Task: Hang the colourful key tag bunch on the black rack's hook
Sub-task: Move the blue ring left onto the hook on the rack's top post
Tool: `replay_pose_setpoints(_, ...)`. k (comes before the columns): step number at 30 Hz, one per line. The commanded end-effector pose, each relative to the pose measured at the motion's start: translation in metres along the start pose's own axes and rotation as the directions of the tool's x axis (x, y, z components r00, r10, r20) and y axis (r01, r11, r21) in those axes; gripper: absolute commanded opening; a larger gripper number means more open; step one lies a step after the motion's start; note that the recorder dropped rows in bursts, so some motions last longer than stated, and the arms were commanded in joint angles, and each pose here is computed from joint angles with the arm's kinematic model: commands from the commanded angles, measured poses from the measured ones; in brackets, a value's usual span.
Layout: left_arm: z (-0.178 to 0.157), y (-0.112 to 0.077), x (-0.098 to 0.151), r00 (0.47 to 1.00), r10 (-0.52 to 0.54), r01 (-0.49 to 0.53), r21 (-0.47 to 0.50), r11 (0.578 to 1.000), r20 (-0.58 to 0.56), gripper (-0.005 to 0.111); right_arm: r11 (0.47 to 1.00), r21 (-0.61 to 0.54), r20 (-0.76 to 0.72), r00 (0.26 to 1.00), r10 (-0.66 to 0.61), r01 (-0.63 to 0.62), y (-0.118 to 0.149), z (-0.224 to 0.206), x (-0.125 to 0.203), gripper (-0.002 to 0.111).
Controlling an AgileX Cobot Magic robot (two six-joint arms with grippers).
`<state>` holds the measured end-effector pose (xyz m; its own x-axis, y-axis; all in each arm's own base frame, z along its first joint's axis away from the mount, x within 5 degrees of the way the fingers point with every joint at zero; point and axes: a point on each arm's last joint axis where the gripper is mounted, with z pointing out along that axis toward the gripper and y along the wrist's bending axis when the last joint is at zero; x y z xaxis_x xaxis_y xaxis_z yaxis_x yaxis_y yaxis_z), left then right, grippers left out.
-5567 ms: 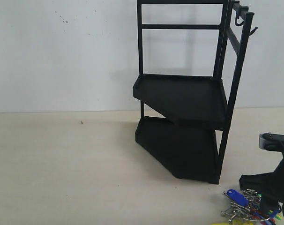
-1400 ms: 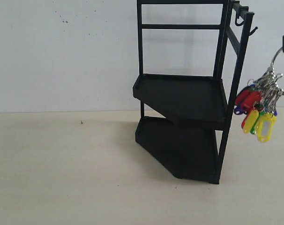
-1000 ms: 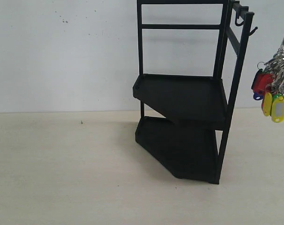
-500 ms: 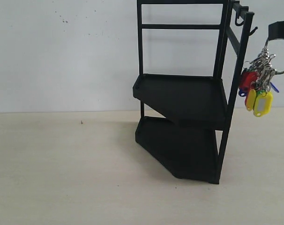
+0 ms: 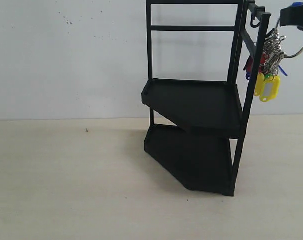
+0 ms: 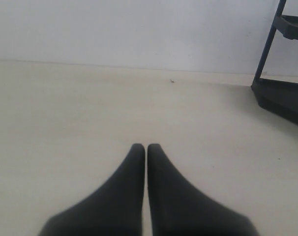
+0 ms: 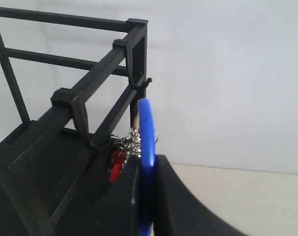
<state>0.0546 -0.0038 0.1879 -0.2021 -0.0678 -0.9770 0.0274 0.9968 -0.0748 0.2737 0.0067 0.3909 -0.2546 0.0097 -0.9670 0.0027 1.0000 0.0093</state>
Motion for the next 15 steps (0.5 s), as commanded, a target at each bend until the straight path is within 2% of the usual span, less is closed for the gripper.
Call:
replay_pose_setpoints(1,0.0001,0.0002,0.0001,1.000,0.008,-0.008,-0.001,1.000,0.007,0.004,1.000,0.002,0.029,1.000,0.010,-0.010,-0.0013,-0.0022,-0.0049,0.000)
replay_pose_setpoints(7,0.0001,0.0002,0.0001,1.000,0.008,-0.008,-0.001,1.000,0.007,0.004,0.997,-0.015,0.019,0.997,0.072,-0.072,0.0004,-0.0022,-0.0041,0.000)
replay_pose_setpoints(15,0.0001,0.0002,0.0001,1.000,0.008,-0.008,-0.001,1.000,0.007,0.004,0.999,-0.022,-0.018,0.999,0.042,-0.042,0.0013,-0.0022,-0.0007,0.000)
